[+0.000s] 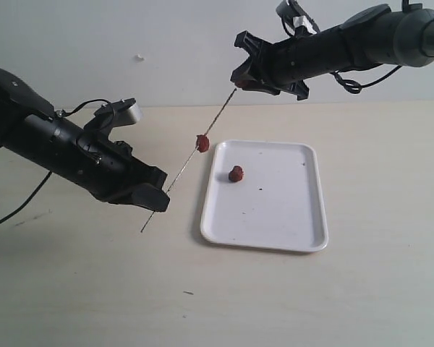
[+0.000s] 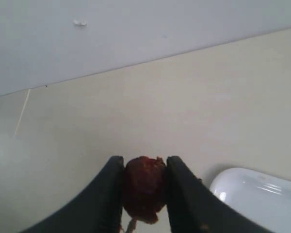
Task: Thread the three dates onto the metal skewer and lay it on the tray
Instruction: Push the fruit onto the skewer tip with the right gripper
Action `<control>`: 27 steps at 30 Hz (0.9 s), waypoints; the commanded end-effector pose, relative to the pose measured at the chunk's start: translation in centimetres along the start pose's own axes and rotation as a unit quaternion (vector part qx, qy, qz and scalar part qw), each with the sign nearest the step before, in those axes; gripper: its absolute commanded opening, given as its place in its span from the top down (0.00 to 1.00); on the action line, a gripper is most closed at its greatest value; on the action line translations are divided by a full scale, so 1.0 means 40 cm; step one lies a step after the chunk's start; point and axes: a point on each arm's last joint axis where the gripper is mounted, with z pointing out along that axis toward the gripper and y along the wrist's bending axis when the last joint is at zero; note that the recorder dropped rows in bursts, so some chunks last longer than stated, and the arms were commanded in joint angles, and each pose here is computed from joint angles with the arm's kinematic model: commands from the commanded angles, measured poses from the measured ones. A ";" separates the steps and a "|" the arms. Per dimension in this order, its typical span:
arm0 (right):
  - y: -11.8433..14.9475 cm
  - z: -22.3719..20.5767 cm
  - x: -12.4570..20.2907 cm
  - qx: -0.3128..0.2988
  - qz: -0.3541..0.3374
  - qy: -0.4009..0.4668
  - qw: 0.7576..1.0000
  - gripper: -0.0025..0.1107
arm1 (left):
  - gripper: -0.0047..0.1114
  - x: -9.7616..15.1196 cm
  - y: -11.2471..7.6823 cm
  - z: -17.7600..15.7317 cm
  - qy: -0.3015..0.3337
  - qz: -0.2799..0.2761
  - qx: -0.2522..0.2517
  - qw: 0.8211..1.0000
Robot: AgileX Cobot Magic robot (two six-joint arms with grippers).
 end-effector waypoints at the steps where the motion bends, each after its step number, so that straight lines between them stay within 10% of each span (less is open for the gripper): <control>1: 0.000 -0.001 0.001 -0.001 -0.005 0.002 1.000 0.72 | 0.96 0.001 -0.002 0.004 -0.001 -0.008 0.005 1.000; 27: -0.002 -0.001 0.008 0.003 -0.019 0.018 1.000 0.72 | 0.96 -0.005 -0.010 0.002 -0.012 -0.003 0.020 1.000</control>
